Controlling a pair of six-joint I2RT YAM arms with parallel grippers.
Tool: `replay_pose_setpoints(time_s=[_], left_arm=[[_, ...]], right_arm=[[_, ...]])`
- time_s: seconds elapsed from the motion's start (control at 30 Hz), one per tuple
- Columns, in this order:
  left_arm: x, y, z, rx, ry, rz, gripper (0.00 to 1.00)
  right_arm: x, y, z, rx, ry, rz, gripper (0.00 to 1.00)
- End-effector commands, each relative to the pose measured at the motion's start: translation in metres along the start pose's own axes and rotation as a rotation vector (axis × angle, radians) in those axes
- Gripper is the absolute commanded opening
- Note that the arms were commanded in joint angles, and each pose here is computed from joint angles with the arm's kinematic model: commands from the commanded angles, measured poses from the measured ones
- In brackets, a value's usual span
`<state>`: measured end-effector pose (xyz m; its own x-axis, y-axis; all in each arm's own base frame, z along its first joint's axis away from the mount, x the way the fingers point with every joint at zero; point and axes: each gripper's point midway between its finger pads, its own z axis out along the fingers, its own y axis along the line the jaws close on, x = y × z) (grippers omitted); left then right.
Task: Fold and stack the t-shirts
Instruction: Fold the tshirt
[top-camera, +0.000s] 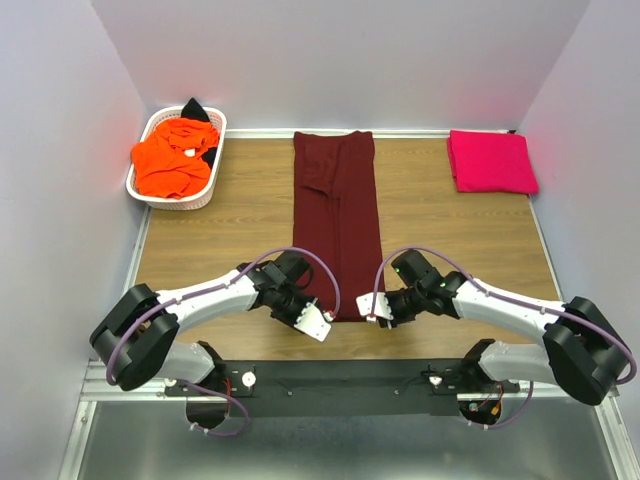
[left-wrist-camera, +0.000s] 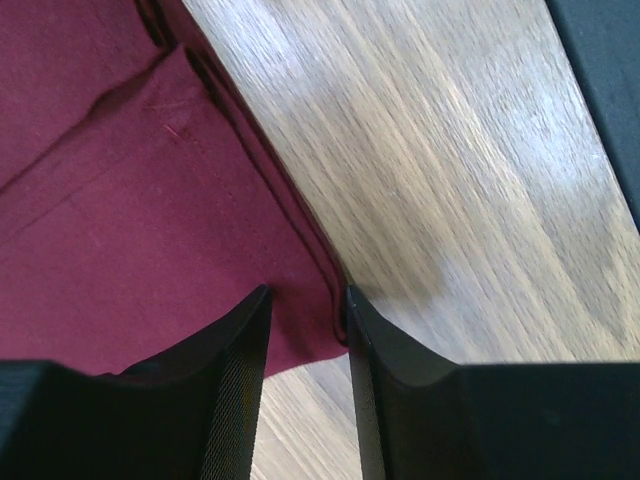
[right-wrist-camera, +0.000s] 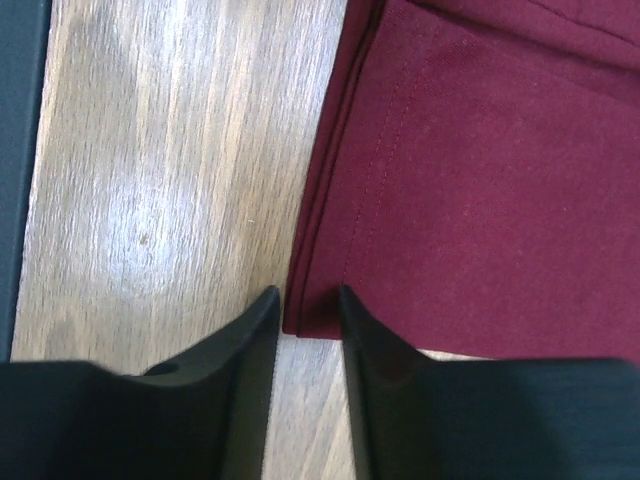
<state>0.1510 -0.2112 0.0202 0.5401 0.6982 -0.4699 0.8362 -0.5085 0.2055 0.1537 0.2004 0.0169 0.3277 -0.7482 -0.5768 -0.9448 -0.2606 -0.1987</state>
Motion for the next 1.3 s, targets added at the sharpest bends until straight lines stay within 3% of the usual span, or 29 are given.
replay_pose_setpoints(time_s=[0.0,0.13,0.3,0.4,0.5,0.53,0.57,0.97,1.27], left_arm=[[0.016,-0.025,-0.001,0.091,0.081,-0.030,0.45],[0.019,-0.030,-0.003,0.108,0.099,-0.032,0.39],[0.022,-0.030,0.000,0.088,0.107,-0.033,0.35],[0.020,-0.029,0.003,0.094,0.107,-0.046,0.26],[0.013,-0.024,0.001,0.077,0.083,-0.050,0.11],[0.011,-0.021,0.000,0.068,0.076,-0.052,0.01],[0.006,-0.018,-0.003,0.054,0.061,-0.051,0.00],[-0.032,-0.012,-0.031,0.026,-0.065,-0.077,0.00],[-0.006,0.039,-0.057,-0.103,-0.026,-0.127,0.00]], right_arm=[[0.025,0.017,0.004,-0.048,0.102,0.048,0.32],[0.027,0.016,0.004,-0.045,0.113,0.061,0.17],[0.027,0.015,0.003,-0.038,0.119,0.072,0.05],[0.024,0.011,0.002,-0.024,0.116,0.091,0.01],[0.015,0.004,-0.002,-0.001,0.093,0.095,0.01],[0.011,0.001,-0.005,0.015,0.081,0.103,0.01],[0.008,-0.001,-0.007,0.020,0.074,0.106,0.01],[-0.026,-0.001,-0.041,0.062,0.004,0.152,0.01],[-0.035,-0.042,-0.050,0.148,0.033,0.112,0.01]])
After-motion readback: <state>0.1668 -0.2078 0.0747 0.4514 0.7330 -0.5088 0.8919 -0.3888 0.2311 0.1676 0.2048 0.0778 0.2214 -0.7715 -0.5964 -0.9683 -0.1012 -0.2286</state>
